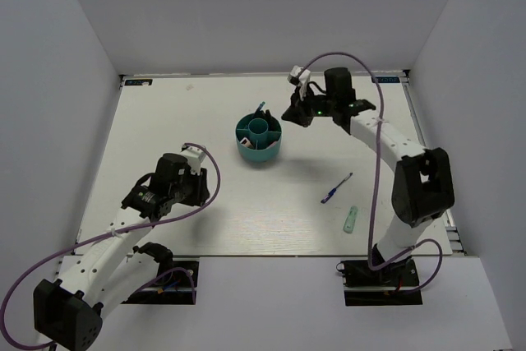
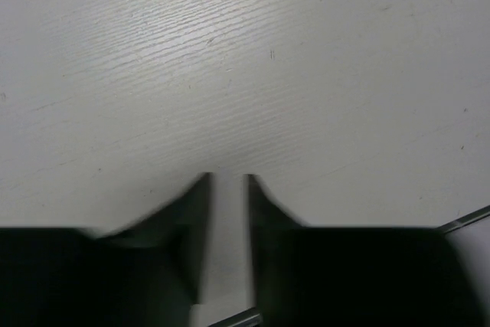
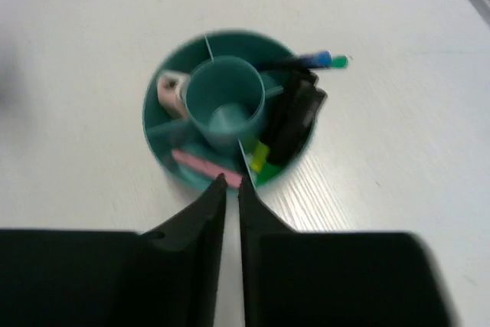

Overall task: Sort the stationery into containers
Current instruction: Grab a piece of stationery with the right arm

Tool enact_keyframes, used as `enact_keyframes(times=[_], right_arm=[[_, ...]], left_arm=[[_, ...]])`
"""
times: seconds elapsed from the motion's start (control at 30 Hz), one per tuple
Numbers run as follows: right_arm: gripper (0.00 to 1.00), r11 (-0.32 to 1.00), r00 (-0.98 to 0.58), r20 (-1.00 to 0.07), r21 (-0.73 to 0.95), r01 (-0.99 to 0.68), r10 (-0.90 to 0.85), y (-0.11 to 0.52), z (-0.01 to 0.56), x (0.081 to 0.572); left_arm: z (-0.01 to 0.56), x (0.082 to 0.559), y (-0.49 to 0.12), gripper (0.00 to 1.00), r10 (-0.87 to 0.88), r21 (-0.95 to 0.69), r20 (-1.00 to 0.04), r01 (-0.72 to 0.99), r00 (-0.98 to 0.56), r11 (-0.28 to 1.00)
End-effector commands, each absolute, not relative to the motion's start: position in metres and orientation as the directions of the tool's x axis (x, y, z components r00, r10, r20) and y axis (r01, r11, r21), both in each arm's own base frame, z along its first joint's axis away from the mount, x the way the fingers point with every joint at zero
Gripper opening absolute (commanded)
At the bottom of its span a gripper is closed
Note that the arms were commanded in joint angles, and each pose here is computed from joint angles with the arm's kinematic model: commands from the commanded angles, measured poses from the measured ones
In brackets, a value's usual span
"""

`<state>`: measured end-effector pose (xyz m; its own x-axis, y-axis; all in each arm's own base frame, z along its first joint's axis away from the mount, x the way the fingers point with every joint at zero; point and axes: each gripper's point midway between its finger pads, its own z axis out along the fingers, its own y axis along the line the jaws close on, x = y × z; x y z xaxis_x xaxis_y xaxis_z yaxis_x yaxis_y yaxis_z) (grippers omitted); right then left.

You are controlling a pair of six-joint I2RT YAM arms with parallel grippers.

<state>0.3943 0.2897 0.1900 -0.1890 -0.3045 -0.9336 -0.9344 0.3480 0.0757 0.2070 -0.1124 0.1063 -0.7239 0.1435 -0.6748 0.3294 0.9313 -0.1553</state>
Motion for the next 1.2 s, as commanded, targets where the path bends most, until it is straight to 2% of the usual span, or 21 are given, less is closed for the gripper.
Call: enact_keyframes(times=[0.0, 0.03, 0.07, 0.1, 0.13, 0.17, 0.2, 0.23, 0.3, 0.33, 0.37, 0.5, 0.53, 0.63, 0.7, 0.83, 1.17], right_arm=[[0.19, 0.366, -0.336, -0.725, 0.123, -0.922, -0.602, 0.222, 0.170, 0.337], [0.36, 0.220, -0.174, -0.710, 0.027, -0.975, -0.683, 0.214, 0.167, 0.330], [0.46, 0.134, -0.094, -0.704, -0.001, -0.991, -0.704, 0.210, 0.177, 0.319], [0.60, -0.062, 0.021, -0.682, 0.036, -0.997, -0.731, 0.198, 0.171, 0.279], [0.66, -0.155, 0.018, -0.653, 0.153, -0.976, -0.757, 0.181, 0.160, 0.235], [0.70, -0.396, 0.284, -0.661, 0.021, -0.918, -0.695, 0.160, 0.158, 0.200], [0.72, -0.512, 0.446, -0.632, -0.090, -0.854, -0.633, 0.151, 0.150, 0.196], [0.72, -0.540, 0.567, -0.511, -0.219, -0.813, -0.646, 0.136, 0.125, 0.206], [0.72, -0.634, 0.662, -0.431, -0.232, -0.738, -0.613, 0.120, 0.111, 0.194], [0.70, -0.642, 0.626, -0.484, -0.160, -0.750, -0.611, 0.117, 0.112, 0.177], [0.68, -0.635, 0.620, -0.494, -0.165, -0.755, -0.609, 0.117, 0.115, 0.179], [0.67, -0.760, 0.758, -0.452, -0.229, -0.609, -0.471, 0.109, 0.105, 0.164], [0.76, -0.769, 0.761, -0.460, -0.227, -0.598, -0.457, 0.108, 0.104, 0.161], [0.76, -0.821, 0.812, -0.432, -0.234, -0.522, -0.393, 0.101, 0.085, 0.152], [0.76, -0.845, 0.866, -0.364, -0.283, -0.454, -0.343, 0.101, 0.078, 0.162], [0.74, -0.862, 0.889, -0.339, -0.298, -0.411, -0.307, 0.097, 0.056, 0.152], [0.70, -0.855, 0.918, -0.264, -0.353, -0.379, -0.298, 0.100, 0.031, 0.170]], left_arm=[[0.110, 0.206, -0.121, 0.09, 0.151, -0.186, -0.686, 0.371, -0.712, 0.910], [0.110, 0.207, -0.121, 0.00, 0.147, -0.189, -0.685, 0.369, -0.714, 0.910], [0.109, 0.206, -0.121, 0.00, 0.145, -0.192, -0.681, 0.367, -0.718, 0.910], [0.109, 0.205, -0.122, 0.00, 0.147, -0.193, -0.682, 0.371, -0.717, 0.908], [0.110, 0.206, -0.123, 0.05, 0.143, -0.197, -0.682, 0.368, -0.717, 0.909], [0.110, 0.207, -0.122, 0.18, 0.141, -0.196, -0.681, 0.365, -0.719, 0.910], [0.110, 0.207, -0.123, 0.34, 0.139, -0.199, -0.680, 0.364, -0.720, 0.910], [0.111, 0.207, -0.123, 0.59, 0.140, -0.199, -0.680, 0.364, -0.719, 0.910], [0.110, 0.206, -0.122, 0.71, 0.140, -0.199, -0.672, 0.359, -0.727, 0.912], [0.110, 0.206, -0.123, 0.74, 0.139, -0.203, -0.670, 0.361, -0.729, 0.910], [0.109, 0.206, -0.123, 0.74, 0.138, -0.204, -0.670, 0.361, -0.729, 0.910], [0.107, 0.205, -0.124, 0.76, 0.141, -0.207, -0.662, 0.361, -0.736, 0.909], [0.108, 0.205, -0.124, 0.76, 0.140, -0.210, -0.661, 0.361, -0.737, 0.908], [0.106, 0.205, -0.124, 0.76, 0.144, -0.210, -0.656, 0.362, -0.741, 0.908], [0.107, 0.205, -0.125, 0.76, 0.146, -0.211, -0.657, 0.366, -0.740, 0.906], [0.106, 0.204, -0.124, 0.76, 0.146, -0.211, -0.652, 0.364, -0.744, 0.907], [0.104, 0.204, -0.124, 0.76, 0.149, -0.208, -0.648, 0.362, -0.747, 0.909]])
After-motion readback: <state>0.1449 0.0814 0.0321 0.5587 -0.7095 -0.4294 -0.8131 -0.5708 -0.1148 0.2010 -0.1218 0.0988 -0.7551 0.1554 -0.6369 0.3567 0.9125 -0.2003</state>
